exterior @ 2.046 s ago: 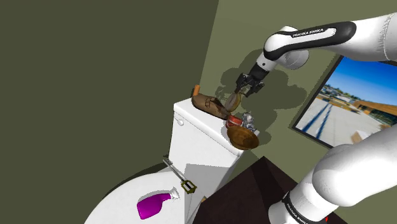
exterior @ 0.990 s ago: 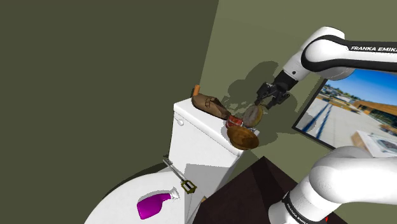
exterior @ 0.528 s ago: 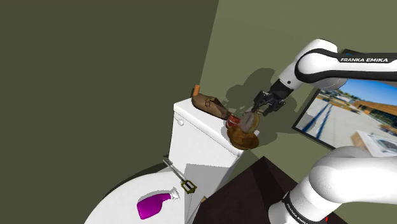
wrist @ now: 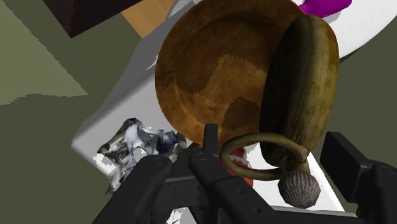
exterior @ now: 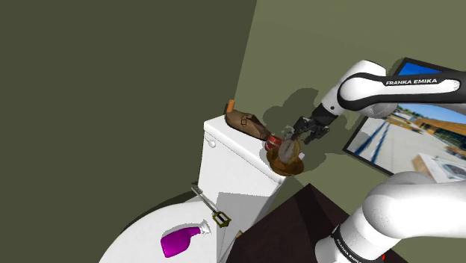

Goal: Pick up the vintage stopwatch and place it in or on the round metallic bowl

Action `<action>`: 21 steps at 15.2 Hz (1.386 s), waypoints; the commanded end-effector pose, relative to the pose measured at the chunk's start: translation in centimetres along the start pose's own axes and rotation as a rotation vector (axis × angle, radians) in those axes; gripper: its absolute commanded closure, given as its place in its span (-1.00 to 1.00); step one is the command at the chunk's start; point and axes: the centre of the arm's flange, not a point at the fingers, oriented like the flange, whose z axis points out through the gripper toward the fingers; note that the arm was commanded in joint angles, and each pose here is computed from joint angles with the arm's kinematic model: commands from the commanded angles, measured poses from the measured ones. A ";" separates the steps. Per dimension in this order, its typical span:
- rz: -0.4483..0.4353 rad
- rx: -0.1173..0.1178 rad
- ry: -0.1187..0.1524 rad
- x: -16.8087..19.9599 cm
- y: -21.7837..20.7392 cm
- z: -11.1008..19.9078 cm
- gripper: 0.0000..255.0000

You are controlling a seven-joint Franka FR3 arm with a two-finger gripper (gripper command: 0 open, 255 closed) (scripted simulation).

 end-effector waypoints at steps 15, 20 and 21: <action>0.000 0.000 0.001 -0.2 0.4 1.3 -1.00; 0.000 0.000 0.001 -0.3 0.4 -3.7 -1.00; 0.000 0.000 0.001 -0.3 0.4 -3.7 -1.00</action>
